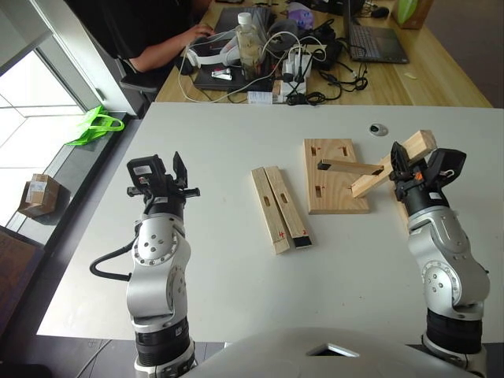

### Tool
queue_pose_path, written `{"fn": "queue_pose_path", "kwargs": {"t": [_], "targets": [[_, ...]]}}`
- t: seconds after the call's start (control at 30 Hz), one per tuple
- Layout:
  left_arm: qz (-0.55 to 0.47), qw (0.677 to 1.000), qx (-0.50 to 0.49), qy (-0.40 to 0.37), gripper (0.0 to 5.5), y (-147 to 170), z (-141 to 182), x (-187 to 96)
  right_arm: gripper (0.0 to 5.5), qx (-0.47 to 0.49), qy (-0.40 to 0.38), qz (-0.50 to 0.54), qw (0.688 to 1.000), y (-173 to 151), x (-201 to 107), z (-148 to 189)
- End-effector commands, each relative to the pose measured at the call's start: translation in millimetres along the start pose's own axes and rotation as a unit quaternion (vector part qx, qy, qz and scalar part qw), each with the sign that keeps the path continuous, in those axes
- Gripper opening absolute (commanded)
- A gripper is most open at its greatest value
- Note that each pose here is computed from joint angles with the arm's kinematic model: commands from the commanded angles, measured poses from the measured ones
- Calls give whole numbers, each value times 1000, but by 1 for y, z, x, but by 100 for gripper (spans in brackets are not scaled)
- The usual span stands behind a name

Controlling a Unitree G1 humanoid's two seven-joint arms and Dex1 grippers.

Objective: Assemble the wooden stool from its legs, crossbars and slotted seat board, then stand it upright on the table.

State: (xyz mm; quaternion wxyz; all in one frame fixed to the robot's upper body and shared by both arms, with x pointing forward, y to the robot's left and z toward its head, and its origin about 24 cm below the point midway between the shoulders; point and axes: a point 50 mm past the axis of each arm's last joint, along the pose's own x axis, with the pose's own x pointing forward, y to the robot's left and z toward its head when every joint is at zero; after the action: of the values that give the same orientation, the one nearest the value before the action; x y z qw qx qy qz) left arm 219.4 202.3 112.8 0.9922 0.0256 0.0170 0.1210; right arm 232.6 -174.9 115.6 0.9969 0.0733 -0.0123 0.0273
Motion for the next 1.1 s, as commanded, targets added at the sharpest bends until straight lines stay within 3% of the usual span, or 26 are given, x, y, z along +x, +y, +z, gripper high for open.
{"fn": "queue_pose_path", "kwargs": {"t": [0.03,0.23,0.4,0.6,0.67,0.77,0.87,0.97,1.1], "targets": [[-3,1000,4,4,187,-3,-1,2,148,-30,14,-8,999,0,3,-6],[1,1000,1,8,187,-4,-5,0,247,-54,-68,3,996,5,6,26],[2,1000,6,12,187,-1,-7,-2,326,-86,-182,26,979,14,11,82],[-78,991,71,79,187,12,-13,11,326,-67,-333,53,939,16,27,177],[-97,987,86,92,187,16,-10,16,326,31,-316,200,927,33,29,193],[-103,987,83,93,187,15,-7,19,326,52,-186,398,897,46,14,155],[-108,987,83,91,187,10,-6,20,326,39,-36,481,875,36,-10,100],[-99,988,70,91,187,11,-7,20,326,48,73,527,845,25,-36,64],[-100,990,46,91,187,-3,-12,16,326,4,181,515,838,17,-46,10]]}}
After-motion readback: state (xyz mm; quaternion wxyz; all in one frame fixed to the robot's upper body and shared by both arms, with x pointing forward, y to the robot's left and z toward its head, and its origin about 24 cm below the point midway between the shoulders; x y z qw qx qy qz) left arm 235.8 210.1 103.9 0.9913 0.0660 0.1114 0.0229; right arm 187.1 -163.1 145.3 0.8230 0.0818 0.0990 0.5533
